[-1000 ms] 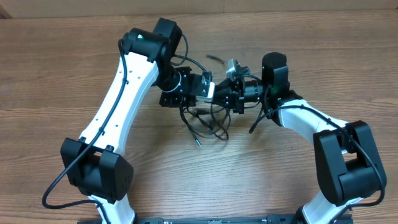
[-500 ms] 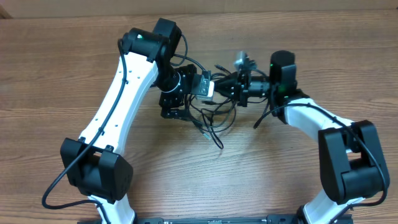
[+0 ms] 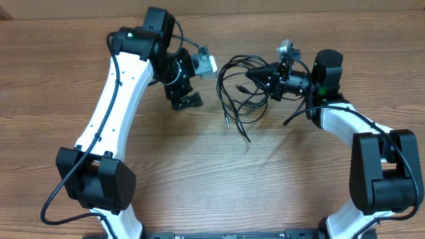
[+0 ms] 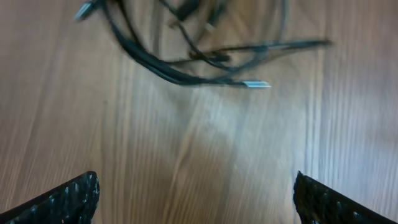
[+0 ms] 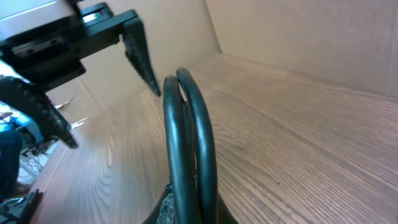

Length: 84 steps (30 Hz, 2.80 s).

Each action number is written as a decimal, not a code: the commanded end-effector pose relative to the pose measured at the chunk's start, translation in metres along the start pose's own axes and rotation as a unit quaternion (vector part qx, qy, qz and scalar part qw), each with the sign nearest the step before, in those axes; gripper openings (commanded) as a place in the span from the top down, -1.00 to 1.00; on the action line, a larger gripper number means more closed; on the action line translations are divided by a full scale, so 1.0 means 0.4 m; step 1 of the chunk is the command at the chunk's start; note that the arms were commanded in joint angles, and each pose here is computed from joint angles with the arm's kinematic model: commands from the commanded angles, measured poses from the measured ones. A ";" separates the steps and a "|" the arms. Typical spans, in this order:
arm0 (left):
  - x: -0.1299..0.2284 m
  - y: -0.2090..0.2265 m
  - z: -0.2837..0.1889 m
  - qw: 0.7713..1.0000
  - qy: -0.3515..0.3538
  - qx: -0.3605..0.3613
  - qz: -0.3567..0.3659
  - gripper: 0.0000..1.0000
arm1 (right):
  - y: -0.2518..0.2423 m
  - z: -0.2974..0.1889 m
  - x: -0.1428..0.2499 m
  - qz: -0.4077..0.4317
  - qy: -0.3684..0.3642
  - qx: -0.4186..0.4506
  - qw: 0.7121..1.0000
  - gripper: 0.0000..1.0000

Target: Untangle cables

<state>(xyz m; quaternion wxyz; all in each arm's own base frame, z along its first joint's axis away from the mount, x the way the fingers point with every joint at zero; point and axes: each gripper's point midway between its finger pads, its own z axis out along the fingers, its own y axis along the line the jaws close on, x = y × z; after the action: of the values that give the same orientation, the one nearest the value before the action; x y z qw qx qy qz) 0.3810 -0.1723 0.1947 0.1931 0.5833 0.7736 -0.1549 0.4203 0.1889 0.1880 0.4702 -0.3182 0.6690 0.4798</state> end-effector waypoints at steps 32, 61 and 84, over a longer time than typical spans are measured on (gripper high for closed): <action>-0.130 0.057 0.023 0.974 -0.064 -0.066 -0.206 -0.59 | 0.046 -0.002 -0.065 -0.046 -0.024 -0.033 0.998 0.93; -0.108 0.086 0.101 0.963 -0.011 -0.114 -0.245 -0.34 | 0.046 -0.002 -0.065 -0.046 -0.024 -0.033 0.998 0.92; -0.132 0.059 0.115 0.967 -0.023 -0.086 -0.239 -0.19 | 0.046 -0.001 -0.065 -0.046 -0.024 -0.032 0.998 0.93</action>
<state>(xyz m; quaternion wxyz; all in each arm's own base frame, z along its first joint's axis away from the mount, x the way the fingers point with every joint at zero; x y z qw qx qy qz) 0.4281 -0.2204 0.1803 0.2241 0.3518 0.9017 -0.1136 0.4163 0.1913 0.2048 0.4886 -0.3411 0.6383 0.4874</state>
